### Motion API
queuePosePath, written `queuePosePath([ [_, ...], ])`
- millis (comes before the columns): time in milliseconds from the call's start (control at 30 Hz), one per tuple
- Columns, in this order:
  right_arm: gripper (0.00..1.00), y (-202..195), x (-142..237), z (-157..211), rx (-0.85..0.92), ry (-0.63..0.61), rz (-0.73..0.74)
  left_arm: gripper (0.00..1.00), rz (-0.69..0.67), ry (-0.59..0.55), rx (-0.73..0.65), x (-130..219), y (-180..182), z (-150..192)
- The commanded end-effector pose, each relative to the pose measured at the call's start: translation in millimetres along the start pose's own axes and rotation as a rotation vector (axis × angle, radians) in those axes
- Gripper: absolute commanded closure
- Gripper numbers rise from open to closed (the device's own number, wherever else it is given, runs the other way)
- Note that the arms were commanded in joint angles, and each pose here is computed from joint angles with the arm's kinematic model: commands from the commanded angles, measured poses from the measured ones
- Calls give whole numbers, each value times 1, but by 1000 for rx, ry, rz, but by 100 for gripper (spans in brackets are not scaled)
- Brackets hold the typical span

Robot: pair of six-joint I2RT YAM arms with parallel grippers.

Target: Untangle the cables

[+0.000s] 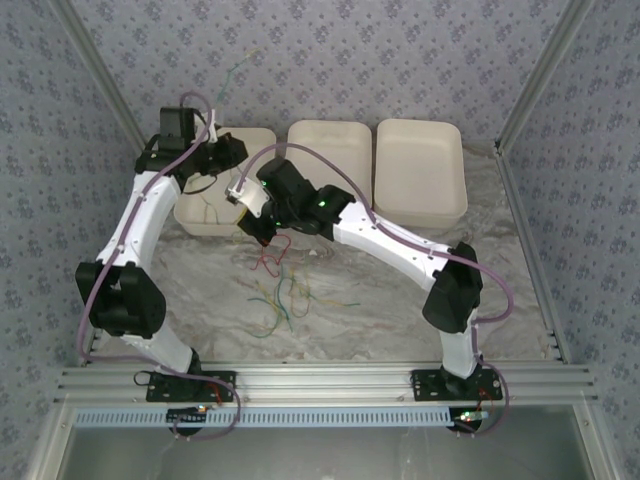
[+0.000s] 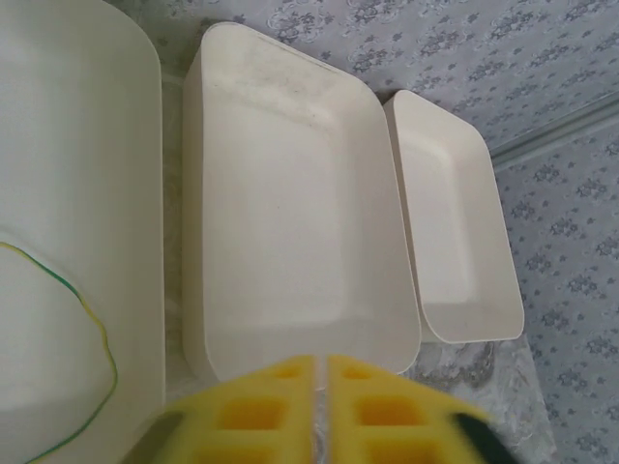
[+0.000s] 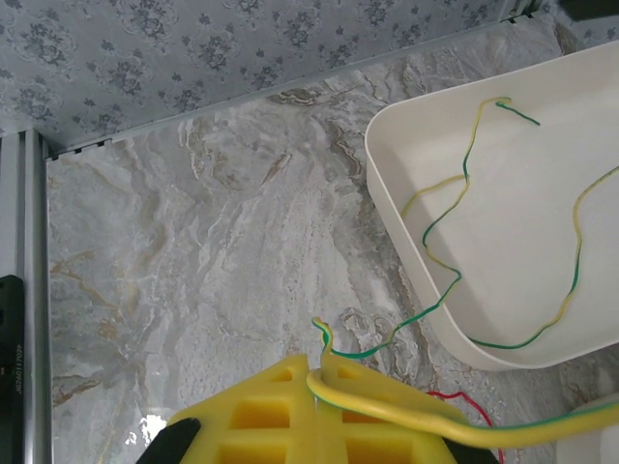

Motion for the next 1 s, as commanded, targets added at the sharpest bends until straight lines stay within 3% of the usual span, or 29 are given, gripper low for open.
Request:
queuePosePath([
  [0,100,-10,-3,6,5,26,40,100,-27,-23,31,4,2,-7],
  [133,100,-31,-3,4,-51,14,107,100,-36,-51,147,3,16,-17],
  [300,47,-43,18,-3,-150,-20,172,100,-27,-61,264,-14,41,-31],
  [367,39,-43,43,-6,-187,-66,246,100,-14,-71,301,-23,47,-36],
  [500,38,-38,109,-7,-300,-189,370,100,-77,-149,328,-36,67,-50],
  [700,39,-8,190,25,-365,-323,444,100,-139,-186,352,-76,101,-69],
  [800,40,1,216,42,-405,-363,438,100,-182,-156,401,-99,115,-75],
  [967,41,9,231,64,-412,-382,429,100,-276,-56,436,-135,141,-54],
])
Point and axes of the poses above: each hand's point on the last joint's axis, 136 mm out from that joint toward the fingers, its own x axis back along the fingers, its own y axis along the line the jaws close on, z = x × y, the point moved 2 cm from there along x, back along the fingers, and after that the axes turned 3 degrees about -x, right-handed, at the moved point
